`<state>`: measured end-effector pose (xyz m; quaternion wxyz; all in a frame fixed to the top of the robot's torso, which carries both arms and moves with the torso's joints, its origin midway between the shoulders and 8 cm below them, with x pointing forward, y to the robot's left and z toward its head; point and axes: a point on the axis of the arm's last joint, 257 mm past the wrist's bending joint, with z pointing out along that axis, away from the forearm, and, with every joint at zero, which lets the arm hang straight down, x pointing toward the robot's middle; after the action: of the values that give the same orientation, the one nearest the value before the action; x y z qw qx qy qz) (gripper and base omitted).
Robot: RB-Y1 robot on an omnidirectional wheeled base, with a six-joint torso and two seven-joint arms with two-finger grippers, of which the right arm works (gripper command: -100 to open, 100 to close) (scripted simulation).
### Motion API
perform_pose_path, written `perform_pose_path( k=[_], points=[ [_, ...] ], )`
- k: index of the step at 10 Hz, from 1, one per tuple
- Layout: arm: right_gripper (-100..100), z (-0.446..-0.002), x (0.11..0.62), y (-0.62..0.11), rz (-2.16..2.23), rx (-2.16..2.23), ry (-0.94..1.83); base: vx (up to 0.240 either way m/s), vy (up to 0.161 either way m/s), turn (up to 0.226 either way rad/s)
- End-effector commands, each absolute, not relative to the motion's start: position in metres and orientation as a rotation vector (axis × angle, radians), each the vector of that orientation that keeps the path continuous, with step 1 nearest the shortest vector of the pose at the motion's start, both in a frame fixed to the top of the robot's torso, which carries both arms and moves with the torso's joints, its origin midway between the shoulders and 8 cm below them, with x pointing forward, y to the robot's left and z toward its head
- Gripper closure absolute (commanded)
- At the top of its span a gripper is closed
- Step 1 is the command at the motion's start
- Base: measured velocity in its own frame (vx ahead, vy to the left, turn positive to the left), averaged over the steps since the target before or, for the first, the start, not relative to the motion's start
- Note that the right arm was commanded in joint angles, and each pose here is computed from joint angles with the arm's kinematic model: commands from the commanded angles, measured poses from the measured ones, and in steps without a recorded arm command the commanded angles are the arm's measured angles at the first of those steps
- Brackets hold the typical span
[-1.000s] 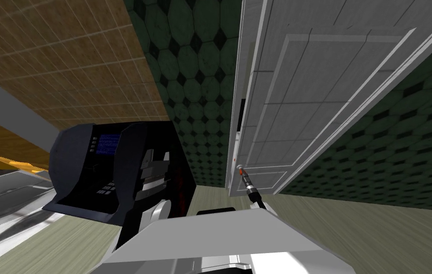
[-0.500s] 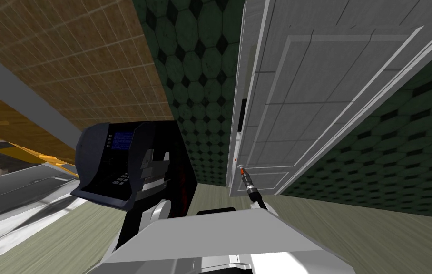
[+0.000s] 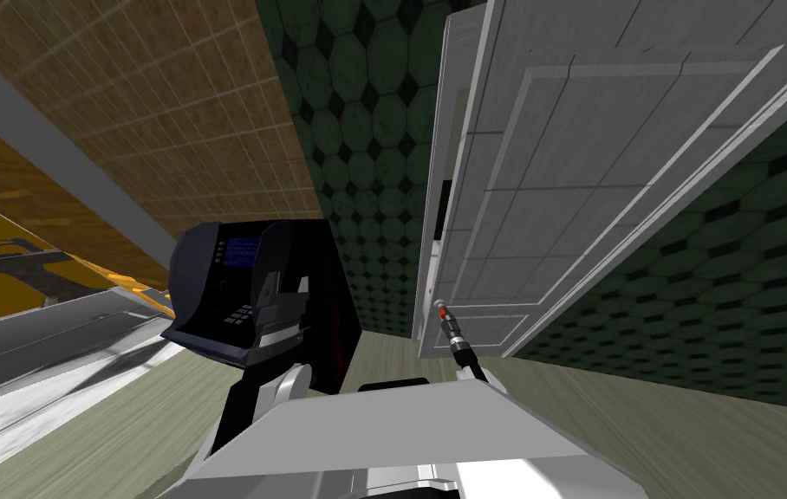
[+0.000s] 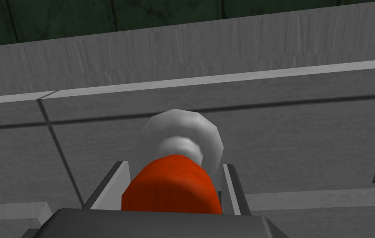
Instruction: Pull the door open
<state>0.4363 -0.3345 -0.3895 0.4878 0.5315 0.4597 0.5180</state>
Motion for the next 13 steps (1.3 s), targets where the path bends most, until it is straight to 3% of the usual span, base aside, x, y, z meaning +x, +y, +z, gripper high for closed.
perform_pose_path(
  k=[1, 13],
  points=[
    [100, -0.388, 0.438, -0.335, 1.307, 1.334, 1.076, -0.044, -0.004, 0.07],
    [100, -0.388, 0.44, -0.357, 1.518, 1.584, 0.823, -0.046, -0.009, 0.064]
  ],
)
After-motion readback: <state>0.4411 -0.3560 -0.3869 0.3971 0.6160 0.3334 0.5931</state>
